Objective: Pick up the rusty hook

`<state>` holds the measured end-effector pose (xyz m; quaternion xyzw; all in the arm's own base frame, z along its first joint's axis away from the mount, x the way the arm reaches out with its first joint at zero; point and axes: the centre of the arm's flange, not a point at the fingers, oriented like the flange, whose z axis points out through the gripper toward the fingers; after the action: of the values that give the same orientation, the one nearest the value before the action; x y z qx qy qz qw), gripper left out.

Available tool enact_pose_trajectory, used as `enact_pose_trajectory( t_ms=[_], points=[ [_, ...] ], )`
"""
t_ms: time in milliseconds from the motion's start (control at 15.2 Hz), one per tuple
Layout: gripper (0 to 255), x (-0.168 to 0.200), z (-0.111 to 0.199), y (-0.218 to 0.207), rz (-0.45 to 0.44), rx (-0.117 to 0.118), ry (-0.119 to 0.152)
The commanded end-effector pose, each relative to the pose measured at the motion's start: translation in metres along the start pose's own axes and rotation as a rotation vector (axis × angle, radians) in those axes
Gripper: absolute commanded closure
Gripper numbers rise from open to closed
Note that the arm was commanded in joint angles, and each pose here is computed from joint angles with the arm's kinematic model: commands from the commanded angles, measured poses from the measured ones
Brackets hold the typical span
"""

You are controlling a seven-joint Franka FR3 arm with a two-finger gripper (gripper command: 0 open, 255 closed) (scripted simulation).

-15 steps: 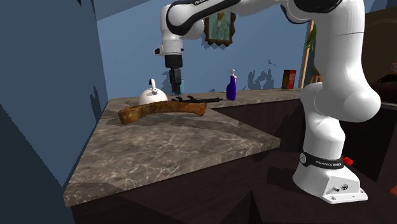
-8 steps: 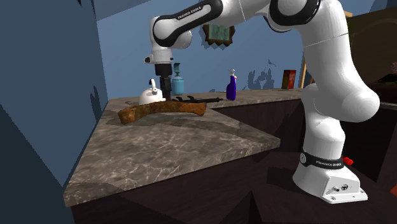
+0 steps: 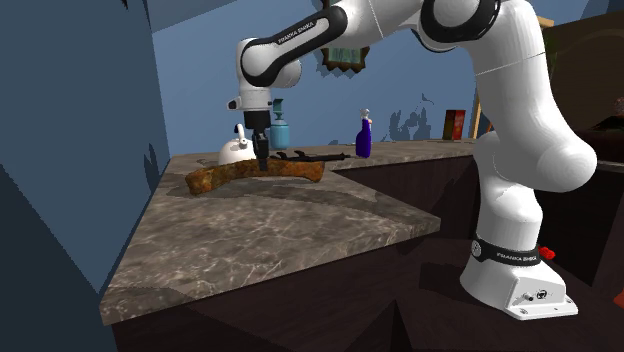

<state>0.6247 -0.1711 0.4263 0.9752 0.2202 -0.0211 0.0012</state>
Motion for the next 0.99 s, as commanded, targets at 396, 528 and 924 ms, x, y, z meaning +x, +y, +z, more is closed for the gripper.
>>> enact_pose_trajectory(
  t_ms=[396, 528, 924],
  points=[
    [255, 0.000, 0.001, 0.000, 0.000, 0.000, 0.000],
    [255, 0.000, -0.004, 0.000, 0.000, 0.000, 0.000],
    [255, -0.001, -0.036, 0.000, 0.000, 0.000, 0.000]
  ],
)
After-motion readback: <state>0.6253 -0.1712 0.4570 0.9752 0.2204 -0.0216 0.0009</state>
